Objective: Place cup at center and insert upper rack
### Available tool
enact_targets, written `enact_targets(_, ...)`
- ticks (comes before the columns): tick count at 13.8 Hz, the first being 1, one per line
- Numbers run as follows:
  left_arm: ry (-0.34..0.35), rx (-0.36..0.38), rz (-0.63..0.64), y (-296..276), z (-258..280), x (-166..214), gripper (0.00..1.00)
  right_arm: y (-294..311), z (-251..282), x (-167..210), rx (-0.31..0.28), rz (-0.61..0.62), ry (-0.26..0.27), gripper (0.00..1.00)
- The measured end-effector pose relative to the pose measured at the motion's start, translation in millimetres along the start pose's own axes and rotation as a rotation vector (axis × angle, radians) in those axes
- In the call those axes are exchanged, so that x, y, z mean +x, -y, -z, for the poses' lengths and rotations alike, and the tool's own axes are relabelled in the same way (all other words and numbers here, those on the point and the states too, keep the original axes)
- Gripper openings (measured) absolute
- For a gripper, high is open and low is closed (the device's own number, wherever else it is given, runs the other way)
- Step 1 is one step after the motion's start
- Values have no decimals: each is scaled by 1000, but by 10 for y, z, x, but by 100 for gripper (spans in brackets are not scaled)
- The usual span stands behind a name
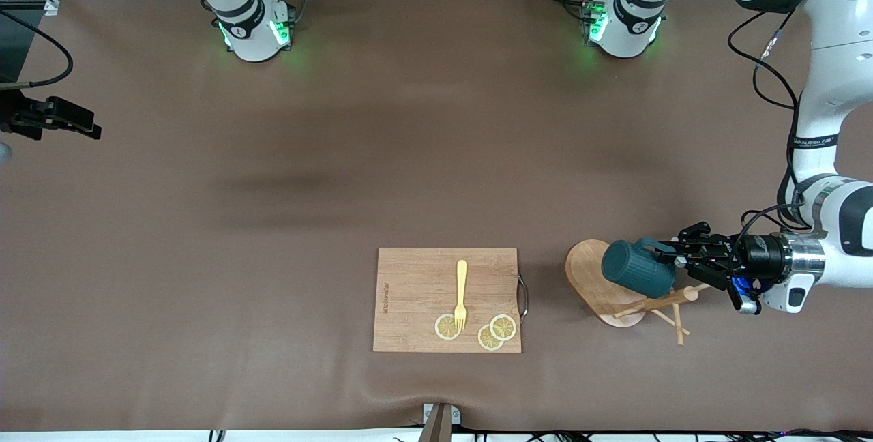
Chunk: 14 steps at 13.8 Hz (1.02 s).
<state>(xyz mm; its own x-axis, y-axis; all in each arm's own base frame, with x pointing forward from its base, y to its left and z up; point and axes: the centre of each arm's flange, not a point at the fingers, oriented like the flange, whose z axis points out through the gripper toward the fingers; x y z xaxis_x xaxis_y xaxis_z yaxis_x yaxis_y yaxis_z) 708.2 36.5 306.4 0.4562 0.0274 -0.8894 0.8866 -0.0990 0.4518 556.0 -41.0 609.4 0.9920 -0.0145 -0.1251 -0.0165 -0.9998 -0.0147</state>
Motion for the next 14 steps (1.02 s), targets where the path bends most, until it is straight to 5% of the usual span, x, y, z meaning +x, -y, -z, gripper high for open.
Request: enact_targets(14,27,-29,0,78,19,147,21,43,-15,1,8,-8,5,100)
